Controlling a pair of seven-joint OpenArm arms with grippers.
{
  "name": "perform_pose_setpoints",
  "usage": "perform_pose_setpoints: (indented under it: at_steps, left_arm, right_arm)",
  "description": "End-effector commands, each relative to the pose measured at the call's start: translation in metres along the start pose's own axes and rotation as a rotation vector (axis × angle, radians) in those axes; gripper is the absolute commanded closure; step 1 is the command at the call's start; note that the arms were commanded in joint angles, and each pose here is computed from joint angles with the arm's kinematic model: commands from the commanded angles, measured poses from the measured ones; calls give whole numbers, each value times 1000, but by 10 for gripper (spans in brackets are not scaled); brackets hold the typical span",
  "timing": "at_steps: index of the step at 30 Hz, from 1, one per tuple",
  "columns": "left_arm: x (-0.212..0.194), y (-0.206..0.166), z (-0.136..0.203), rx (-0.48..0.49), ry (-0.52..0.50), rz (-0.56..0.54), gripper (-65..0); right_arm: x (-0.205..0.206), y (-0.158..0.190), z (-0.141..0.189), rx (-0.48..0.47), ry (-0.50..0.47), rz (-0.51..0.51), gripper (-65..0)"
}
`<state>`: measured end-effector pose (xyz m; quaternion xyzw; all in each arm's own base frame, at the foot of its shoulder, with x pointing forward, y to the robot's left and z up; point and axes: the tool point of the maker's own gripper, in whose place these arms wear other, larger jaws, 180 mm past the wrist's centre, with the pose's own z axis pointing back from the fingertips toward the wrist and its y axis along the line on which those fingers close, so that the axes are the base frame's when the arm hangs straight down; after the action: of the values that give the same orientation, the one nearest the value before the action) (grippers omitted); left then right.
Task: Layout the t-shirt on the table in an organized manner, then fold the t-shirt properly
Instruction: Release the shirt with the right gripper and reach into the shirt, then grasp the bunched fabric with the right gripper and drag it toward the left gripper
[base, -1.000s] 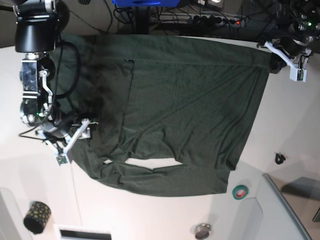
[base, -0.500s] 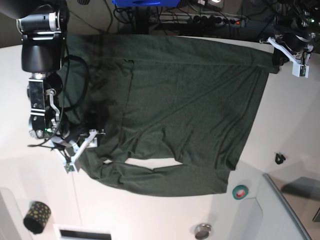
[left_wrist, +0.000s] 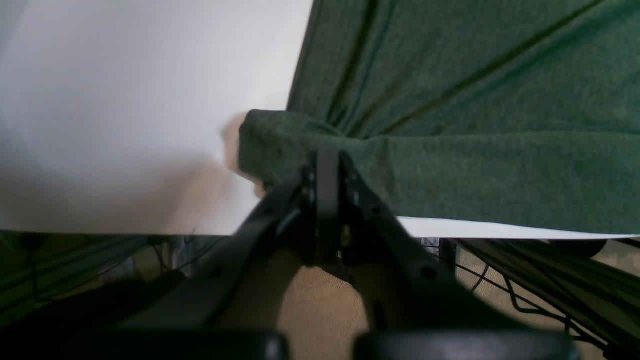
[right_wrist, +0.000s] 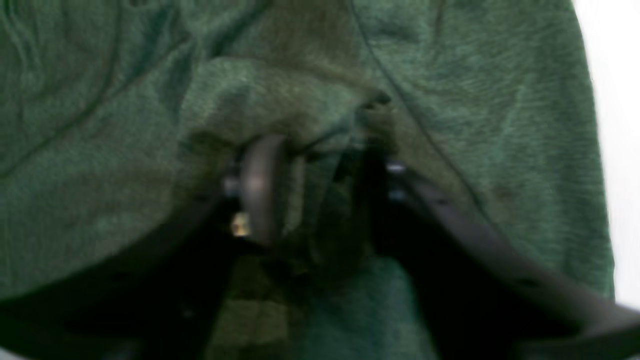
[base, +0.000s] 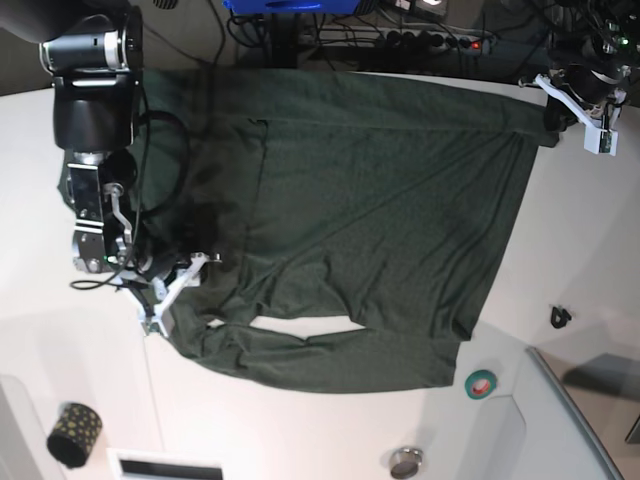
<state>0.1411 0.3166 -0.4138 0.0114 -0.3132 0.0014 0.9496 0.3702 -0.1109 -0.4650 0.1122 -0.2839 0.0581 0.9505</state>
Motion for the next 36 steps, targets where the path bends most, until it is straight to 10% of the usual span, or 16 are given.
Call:
perform_pose_setpoints:
  at_steps: [1, 4, 9, 36]
  left_arm:
    - [8, 4, 4, 6, -27, -19, 0]
    - [8, 4, 4, 6, -27, -19, 0]
    - [8, 4, 4, 5, -27, -17, 0]
    - [3, 1, -2, -9, -16, 2, 0]
  right_arm:
    - [24, 3, 4, 10, -63, 9, -339]
    - [20, 4, 3, 13, -59, 7, -326]
    - [21, 4, 5, 12, -64, 8, 0]
    - [-46, 161, 70, 269, -120, 365, -8]
